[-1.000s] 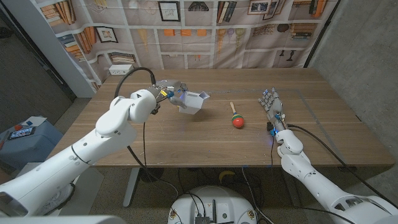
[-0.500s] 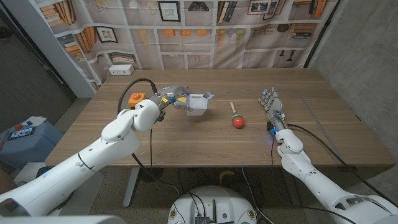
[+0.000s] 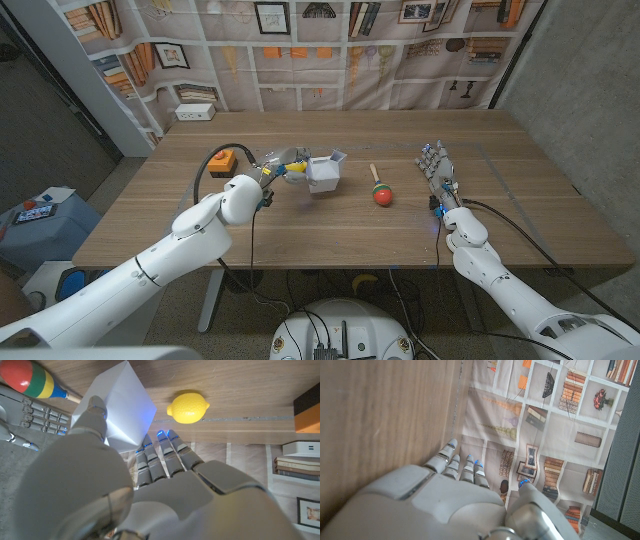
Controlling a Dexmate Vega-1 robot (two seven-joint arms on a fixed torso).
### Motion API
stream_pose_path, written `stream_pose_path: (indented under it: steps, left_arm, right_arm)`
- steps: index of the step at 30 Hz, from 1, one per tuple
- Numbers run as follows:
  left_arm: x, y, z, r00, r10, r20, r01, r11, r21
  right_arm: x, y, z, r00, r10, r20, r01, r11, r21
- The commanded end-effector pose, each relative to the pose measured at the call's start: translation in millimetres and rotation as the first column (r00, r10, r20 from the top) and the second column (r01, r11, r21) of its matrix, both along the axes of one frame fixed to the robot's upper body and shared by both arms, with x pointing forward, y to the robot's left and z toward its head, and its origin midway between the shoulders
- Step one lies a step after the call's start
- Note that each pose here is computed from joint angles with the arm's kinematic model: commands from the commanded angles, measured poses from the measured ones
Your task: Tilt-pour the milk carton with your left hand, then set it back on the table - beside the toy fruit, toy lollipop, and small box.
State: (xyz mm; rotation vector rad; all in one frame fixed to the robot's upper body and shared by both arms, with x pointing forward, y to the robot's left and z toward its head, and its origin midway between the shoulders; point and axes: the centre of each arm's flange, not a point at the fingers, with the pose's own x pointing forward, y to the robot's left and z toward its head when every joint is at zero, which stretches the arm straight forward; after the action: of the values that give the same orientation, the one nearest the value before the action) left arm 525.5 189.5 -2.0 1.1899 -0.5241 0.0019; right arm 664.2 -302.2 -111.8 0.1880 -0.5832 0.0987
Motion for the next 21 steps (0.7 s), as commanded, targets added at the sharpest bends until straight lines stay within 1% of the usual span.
stream_pose_path:
  steps: [1,8,15,21]
  left_arm:
    - [4.5,3.8,-19.6,1.000,-0.007,-0.024,0.004,0.993,-0.115]
    - [5.5,7.5,-26.8,0.999,-0.003,-0.040,-0.003,0.987,-0.164]
    - [9.0,8.9,-30.4,0.998,-0.013,-0.058,0.003,0.983,-0.181]
    - [13.2,7.9,-33.8,0.996,-0.029,-0.082,0.013,0.981,-0.194]
  right_arm:
    - [5.4,2.1,5.1,1.000,0.007,-0.002,-0.007,1.000,-0.006]
    - [9.0,3.5,6.3,1.000,0.010,-0.006,-0.010,1.000,-0.008]
    - [13.0,5.4,7.8,1.000,0.012,-0.010,-0.013,1.000,-0.009]
    - [13.9,5.6,8.5,1.000,0.010,-0.012,-0.010,1.000,-0.010]
